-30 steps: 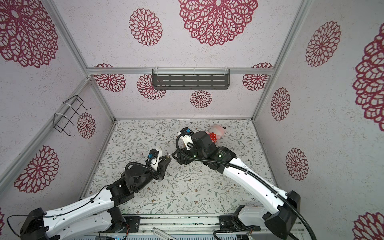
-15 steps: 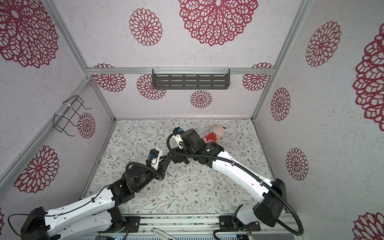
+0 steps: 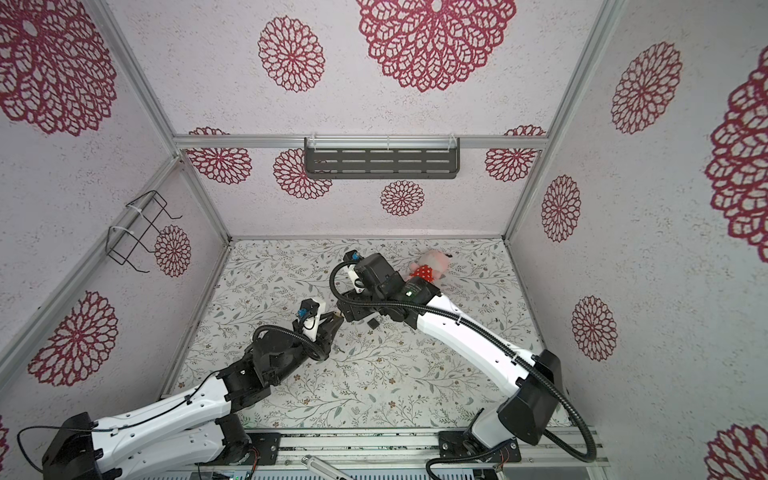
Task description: Unlock with the key
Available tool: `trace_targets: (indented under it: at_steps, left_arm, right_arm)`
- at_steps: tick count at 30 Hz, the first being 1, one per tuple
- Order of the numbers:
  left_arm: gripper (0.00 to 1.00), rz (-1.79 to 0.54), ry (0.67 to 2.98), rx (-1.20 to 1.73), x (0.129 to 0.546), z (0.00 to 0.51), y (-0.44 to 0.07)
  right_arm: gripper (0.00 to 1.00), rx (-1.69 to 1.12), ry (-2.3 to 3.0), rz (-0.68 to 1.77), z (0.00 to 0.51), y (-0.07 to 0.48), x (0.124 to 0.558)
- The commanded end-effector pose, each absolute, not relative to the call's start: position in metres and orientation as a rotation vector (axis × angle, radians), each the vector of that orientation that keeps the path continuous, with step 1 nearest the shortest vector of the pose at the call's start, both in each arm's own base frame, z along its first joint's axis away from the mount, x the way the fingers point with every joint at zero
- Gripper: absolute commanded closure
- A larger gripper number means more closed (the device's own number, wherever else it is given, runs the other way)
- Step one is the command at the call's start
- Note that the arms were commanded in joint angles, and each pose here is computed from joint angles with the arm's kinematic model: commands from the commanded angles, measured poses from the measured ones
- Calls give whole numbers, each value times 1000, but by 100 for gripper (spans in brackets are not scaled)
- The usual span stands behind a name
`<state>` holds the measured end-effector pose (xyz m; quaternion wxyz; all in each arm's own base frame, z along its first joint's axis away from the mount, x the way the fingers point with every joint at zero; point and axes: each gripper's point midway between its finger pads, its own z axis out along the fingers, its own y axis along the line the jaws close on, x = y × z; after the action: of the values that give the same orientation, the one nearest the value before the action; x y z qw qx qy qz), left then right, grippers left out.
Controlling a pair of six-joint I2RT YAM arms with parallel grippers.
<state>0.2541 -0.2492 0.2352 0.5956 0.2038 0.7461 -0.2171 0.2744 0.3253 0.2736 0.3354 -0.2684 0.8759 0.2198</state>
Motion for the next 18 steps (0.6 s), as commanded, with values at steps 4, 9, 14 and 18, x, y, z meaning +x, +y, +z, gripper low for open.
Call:
trace_targets:
  at_steps: [4, 9, 14, 18]
  left_arm:
    - [100, -513, 1690, 439, 257, 246, -246]
    - [100, -510, 1681, 428, 257, 248, -243]
    - [100, -506, 1675, 416, 257, 250, -242]
    - [100, -503, 1678, 411, 258, 249, -241]
  right_arm:
    - [25, -702, 2285, 478, 280, 308, 282]
    - [25, -719, 2287, 499, 280, 305, 278]
    - [25, -719, 2274, 552, 281, 306, 271]
    - [25, -709, 2260, 611, 284, 306, 268]
